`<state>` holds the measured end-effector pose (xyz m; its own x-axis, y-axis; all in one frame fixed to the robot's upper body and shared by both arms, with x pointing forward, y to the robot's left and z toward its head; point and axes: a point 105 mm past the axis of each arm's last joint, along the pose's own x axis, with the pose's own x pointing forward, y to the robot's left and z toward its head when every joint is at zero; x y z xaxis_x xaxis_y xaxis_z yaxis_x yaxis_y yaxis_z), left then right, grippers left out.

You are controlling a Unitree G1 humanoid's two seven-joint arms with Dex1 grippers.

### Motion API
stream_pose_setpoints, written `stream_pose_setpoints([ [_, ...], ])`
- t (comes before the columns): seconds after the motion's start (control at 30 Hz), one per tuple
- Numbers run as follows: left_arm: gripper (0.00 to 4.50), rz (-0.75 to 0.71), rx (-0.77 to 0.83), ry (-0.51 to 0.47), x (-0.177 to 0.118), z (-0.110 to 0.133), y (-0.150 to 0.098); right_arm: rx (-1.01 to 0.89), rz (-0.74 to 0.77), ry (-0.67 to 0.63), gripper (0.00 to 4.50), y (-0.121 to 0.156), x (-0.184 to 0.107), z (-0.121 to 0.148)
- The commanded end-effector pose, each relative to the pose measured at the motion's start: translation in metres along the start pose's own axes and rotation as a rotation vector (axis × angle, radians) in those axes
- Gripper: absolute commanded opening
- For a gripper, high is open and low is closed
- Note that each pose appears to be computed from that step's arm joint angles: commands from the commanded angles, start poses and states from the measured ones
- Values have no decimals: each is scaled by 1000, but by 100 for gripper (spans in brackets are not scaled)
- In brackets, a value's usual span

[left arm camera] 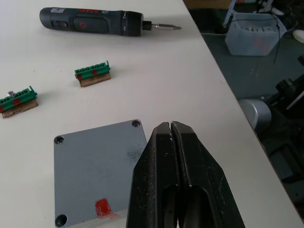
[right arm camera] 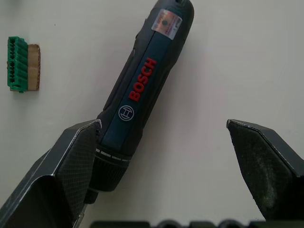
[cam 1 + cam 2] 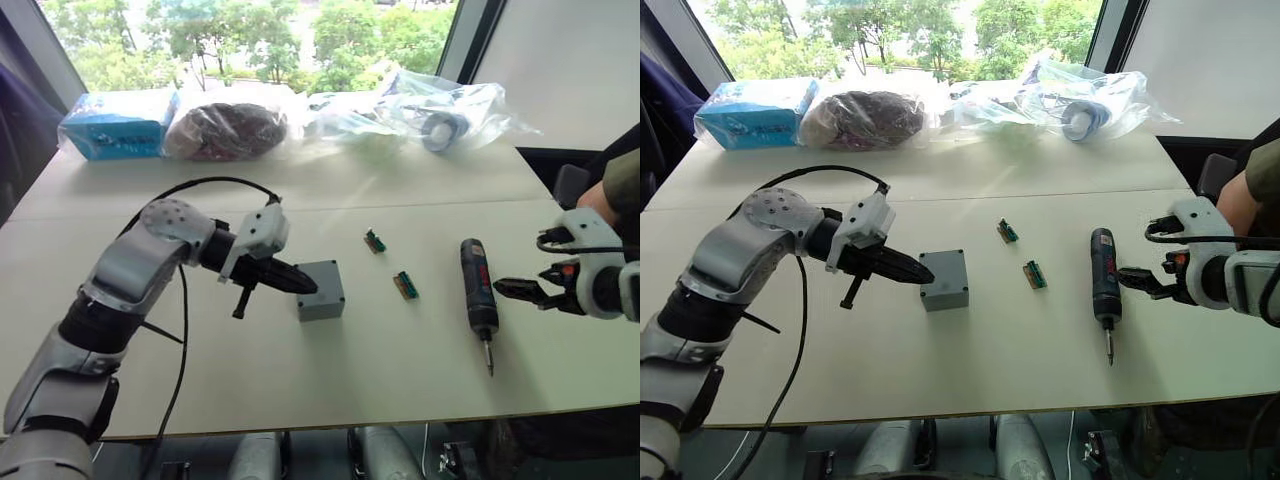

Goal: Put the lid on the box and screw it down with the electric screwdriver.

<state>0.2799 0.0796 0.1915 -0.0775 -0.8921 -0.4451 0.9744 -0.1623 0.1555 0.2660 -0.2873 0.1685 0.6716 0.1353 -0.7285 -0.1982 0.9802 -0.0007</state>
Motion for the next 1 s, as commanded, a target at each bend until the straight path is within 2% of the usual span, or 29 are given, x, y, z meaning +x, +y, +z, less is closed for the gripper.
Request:
stream_pose_setpoints([
  [0.03, 0, 29, 59, 3, -1, 5, 6, 68, 125, 54, 448, 15, 10, -5],
  [0.2, 0, 53, 58, 20, -3, -1, 8, 123, 183, 115, 448, 25, 24, -3],
  [0.4, 0, 55, 51, 22, -2, -3, 4, 90, 174, 191, 448, 32, 36, 3],
  [0.57, 0, 86, 26, 15, -1, -7, 0, 73, 145, 324, 448, 28, 45, -19],
  [0.7, 0, 106, 6, 8, 0, -8, -1, 60, 125, 364, 448, 25, 51, -22],
  [0.8, 0, 120, -4, -1, 1, -8, -2, 28, 124, 414, 382, 28, 57, -30],
  [1.0, 0, 143, -15, -6, 3, -9, -2, 12, 48, 510, 183, 10, 61, -48],
])
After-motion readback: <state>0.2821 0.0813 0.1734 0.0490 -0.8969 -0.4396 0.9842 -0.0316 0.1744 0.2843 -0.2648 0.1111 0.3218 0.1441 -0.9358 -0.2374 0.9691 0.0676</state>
